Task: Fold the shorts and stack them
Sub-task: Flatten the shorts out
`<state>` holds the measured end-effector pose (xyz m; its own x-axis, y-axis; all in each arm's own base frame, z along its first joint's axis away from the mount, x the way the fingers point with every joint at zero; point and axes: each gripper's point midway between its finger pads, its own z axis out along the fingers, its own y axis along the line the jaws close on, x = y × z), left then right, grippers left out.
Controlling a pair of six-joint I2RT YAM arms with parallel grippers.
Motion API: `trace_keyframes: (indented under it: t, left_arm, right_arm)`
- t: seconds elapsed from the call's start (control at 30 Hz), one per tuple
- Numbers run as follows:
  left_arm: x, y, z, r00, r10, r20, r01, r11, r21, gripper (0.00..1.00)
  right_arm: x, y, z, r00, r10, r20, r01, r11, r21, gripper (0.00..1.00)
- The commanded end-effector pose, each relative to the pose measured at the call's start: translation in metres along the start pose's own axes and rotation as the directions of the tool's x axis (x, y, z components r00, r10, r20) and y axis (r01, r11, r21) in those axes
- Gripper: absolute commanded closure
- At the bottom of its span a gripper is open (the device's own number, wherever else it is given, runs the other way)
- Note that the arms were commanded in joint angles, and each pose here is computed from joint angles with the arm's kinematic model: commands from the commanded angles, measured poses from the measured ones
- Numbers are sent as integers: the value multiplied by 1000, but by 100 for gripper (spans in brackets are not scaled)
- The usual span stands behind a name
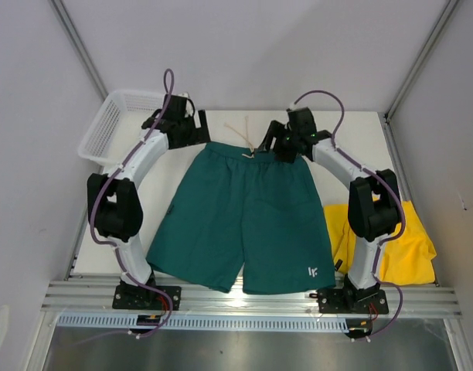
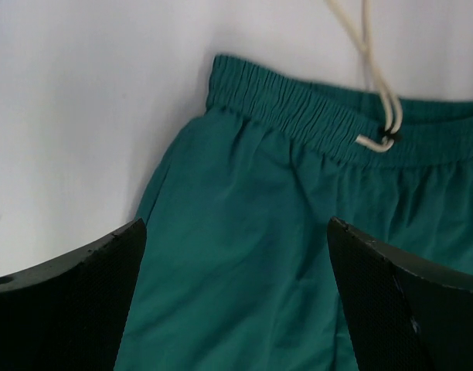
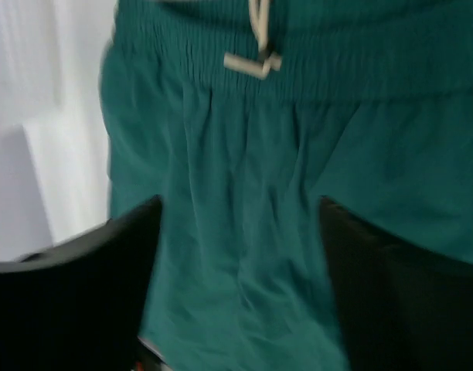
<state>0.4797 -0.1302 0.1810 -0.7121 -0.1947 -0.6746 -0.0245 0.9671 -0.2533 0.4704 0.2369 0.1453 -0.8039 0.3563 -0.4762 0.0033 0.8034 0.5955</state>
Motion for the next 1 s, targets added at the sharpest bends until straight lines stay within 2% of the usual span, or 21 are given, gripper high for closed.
trace_keyframes:
  t: [0.0, 0.1, 0.2, 0.33, 0.47, 0.57, 0.97]
  left_arm:
    - [12, -7, 11, 1000, 21, -2, -21, 998, 64, 1]
    - [26, -10, 27, 999, 12, -40, -8, 995, 96, 2]
    - [35, -12, 43, 997, 6, -72, 2, 994, 110, 4]
    - [41, -13, 63, 995, 3, -96, 9, 992, 124, 10]
    - [38, -6, 83, 995, 0, -102, 7, 997, 71, 10]
    - [36, 1, 98, 994, -3, -110, 7, 999, 36, 4]
    - [43, 11, 132, 987, -40, -155, 48, 998, 48, 5]
  right_arm:
    - [-5, -18, -15, 991, -113, 76, 104, 989, 106, 29]
    - [-7, -36, -4, 994, -102, 38, 93, 979, 180, 54]
    - [-13, -59, 5, 995, -92, 41, 76, 956, 282, 74]
    - [-20, -89, 9, 993, -86, 81, 47, 917, 395, 88]
    - [-26, -110, 17, 994, -61, 94, 14, 897, 441, 91]
    - [-31, -118, 27, 994, -61, 90, 13, 888, 459, 90]
    - [-31, -151, 72, 998, -43, 54, 8, 847, 532, 90]
